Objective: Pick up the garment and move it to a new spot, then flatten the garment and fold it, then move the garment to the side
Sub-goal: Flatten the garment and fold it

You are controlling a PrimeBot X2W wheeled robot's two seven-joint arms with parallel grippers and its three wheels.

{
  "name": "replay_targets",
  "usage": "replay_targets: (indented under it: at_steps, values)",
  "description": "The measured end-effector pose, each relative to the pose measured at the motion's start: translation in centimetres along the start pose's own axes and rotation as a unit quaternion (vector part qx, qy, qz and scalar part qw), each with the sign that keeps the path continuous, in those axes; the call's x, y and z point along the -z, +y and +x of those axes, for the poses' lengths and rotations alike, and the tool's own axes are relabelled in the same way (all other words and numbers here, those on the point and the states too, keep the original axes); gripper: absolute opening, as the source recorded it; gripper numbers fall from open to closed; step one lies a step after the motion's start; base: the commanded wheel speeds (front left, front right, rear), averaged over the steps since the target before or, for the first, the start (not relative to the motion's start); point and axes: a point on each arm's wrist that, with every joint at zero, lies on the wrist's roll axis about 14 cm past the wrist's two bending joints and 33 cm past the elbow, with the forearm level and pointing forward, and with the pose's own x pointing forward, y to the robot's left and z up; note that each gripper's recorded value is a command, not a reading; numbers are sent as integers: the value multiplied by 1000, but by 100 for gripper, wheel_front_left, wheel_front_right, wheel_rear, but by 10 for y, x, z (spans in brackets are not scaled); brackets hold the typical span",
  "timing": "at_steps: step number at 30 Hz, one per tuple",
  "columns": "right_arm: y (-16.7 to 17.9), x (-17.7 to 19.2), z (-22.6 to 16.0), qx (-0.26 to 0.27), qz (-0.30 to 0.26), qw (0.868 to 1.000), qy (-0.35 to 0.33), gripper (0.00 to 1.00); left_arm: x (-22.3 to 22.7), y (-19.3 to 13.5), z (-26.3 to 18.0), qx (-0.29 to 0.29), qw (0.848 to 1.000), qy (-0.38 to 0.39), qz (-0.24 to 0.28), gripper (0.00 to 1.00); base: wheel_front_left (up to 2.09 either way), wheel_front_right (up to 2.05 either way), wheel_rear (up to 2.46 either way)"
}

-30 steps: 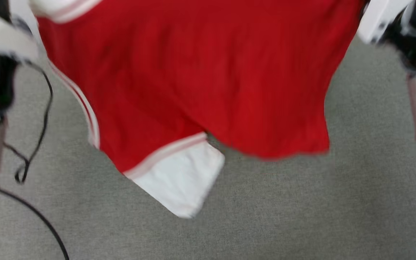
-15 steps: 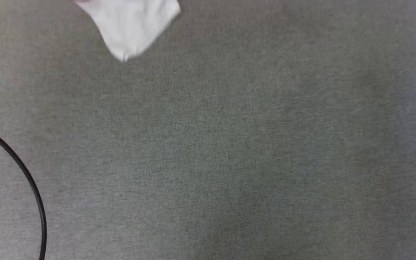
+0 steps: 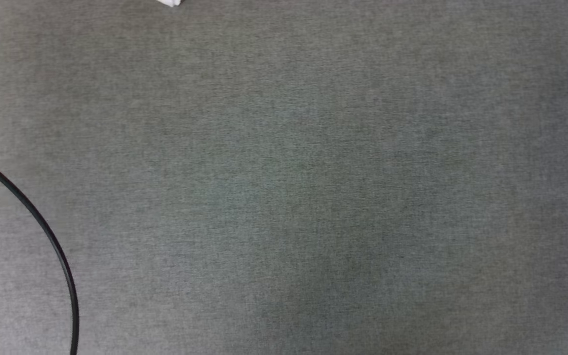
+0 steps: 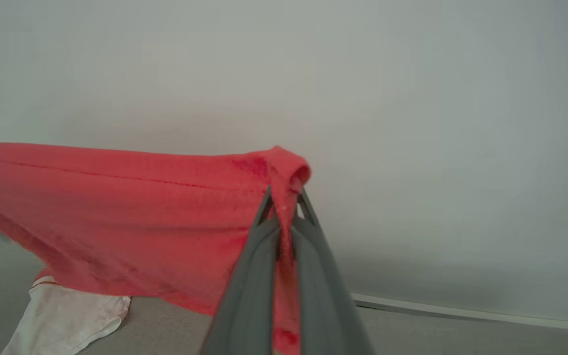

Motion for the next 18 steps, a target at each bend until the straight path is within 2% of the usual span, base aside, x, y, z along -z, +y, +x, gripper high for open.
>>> replay_targets:
  at_steps: [4, 8, 13, 18]
  values:
    - [-1, 39, -8, 0, 3, 999, 39, 0, 41, 12, -24, -12, 998, 59, -16, 0, 0, 0, 0]
    - [-3, 71, -35, 2, 4, 997, 73, 0, 65, 24, -61, -29, 995, 95, -25, 0, 0, 0, 0]
    - [-1, 105, -83, 1, 14, 994, 109, 0, 87, 35, -125, -49, 989, 129, -45, 0, 0, 0, 0]
    - [0, 136, -143, -2, 29, 990, 139, 0, 90, 38, -195, -63, 986, 135, -70, 0, 0, 0, 0]
